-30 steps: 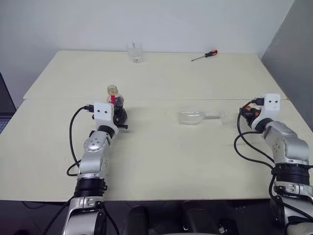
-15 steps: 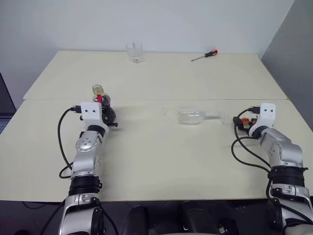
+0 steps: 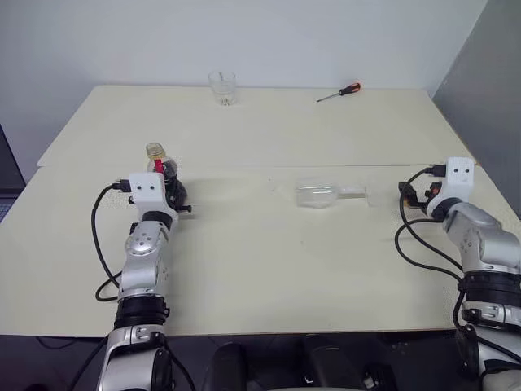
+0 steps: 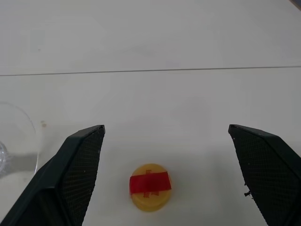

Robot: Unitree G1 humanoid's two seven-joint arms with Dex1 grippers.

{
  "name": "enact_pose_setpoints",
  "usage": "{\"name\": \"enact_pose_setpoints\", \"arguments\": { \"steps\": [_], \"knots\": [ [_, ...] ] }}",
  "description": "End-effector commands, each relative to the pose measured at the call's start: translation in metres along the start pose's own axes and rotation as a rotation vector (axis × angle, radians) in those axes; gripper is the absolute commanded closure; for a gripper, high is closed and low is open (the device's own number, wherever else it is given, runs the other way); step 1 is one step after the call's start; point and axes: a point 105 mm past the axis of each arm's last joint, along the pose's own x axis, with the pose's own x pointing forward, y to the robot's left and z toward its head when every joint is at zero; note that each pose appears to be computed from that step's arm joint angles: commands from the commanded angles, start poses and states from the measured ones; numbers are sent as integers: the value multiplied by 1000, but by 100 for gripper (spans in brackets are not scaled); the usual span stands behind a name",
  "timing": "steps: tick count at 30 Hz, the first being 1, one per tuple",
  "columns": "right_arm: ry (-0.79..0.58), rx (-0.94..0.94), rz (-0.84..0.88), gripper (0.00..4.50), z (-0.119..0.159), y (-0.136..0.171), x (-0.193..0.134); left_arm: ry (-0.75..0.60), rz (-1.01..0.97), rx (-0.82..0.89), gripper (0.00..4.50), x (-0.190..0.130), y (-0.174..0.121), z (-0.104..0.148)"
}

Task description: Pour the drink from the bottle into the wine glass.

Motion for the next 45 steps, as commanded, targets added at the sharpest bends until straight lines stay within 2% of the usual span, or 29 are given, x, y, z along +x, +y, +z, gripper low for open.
{"name": "enact_pose_setpoints", "arguments": {
  "steps": [1,5,7,15,24,31,33,36,38,41,45],
  "knots": [
    [-96,-44,-10,0,34,-3,-5,12,46,5,178,-4,13,-5],
    [-112,-64,14,0,43,4,-6,21,55,-2,41,-6,14,-8],
    [-118,-72,20,0,46,5,-6,24,57,-6,3,-7,14,-8],
    [-124,-131,49,0,57,11,-8,17,42,13,3,-11,12,-4],
    [-107,-495,255,0,85,44,-24,70,-64,26,3,-44,-8,-13],
    [-63,-678,383,0,88,62,-34,108,-89,-2,3,-70,-15,-19],
    [-45,-744,436,0,89,72,-40,91,-136,-48,3,-82,-28,-14],
    [-48,-744,508,0,94,86,-47,79,-259,-112,3,-93,-55,-8],
    [-22,-806,557,0,90,94,-51,80,-436,-140,3,-98,-85,-2],
    [18,-893,601,0,80,102,-49,45,-730,-52,3,-99,-126,13],
    [58,-922,648,0,67,109,-44,58,-916,-31,3,-92,-152,30]
  ]
}}
